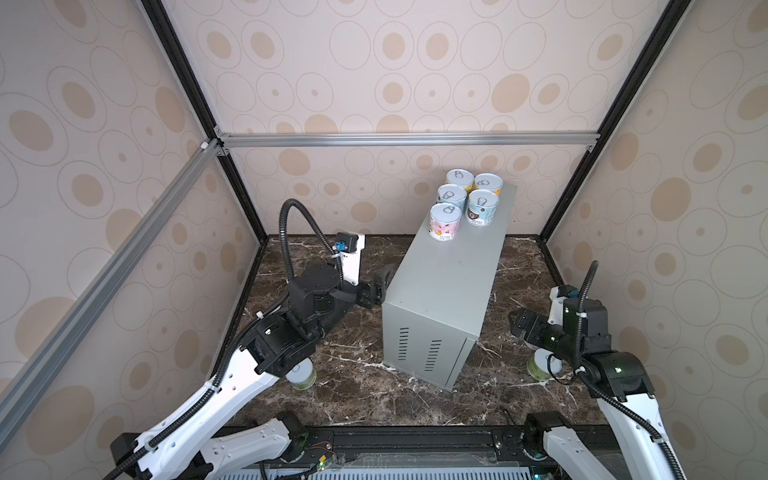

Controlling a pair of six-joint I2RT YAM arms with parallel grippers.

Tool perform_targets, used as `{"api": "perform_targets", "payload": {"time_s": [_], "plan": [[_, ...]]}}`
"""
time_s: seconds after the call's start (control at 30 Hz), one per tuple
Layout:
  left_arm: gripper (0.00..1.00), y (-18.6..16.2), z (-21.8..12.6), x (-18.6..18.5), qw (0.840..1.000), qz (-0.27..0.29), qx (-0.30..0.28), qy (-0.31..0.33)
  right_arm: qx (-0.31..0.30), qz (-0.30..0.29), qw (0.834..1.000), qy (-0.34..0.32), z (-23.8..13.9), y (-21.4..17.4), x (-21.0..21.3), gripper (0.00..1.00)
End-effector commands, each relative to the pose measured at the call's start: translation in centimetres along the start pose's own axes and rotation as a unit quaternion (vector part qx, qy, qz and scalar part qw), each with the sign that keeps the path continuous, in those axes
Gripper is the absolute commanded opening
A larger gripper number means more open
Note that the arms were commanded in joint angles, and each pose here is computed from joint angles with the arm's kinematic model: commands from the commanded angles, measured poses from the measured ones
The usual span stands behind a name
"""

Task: Place and organize the canned foods onto the counter
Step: 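Open the left gripper and draw it back down beside the cabinet, then lower the right gripper onto the pink-labelled floor can nearest it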

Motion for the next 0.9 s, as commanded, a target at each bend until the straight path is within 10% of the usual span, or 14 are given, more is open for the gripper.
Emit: {"api": "perform_targets", "payload": {"time_s": [0.0, 0.87], "plan": [[0.81, -1.3, -1.3, 1.7, 0.999, -0.018, 0.006, 0.035, -0.006, -0.008, 0.999, -0.035, -0.2, 0.4, -0.6, 0.99], [0.99, -12.3, 1.7, 8.9, 0.986, -0.075, 0.118, 0.090, 0.026, 0.072, 0.985, -0.153, 7.4, 0.2, -6.0, 0.99]]}}
Point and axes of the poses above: each gripper's point midway between its finger pads, its own z axis out along the fingers, its own x axis along the line the jaws close on, y = z × x, the point moved 8 cm from there along -z, back along the fingers, and after that the axes turned 1 degree about z, right-handed, at the moved point
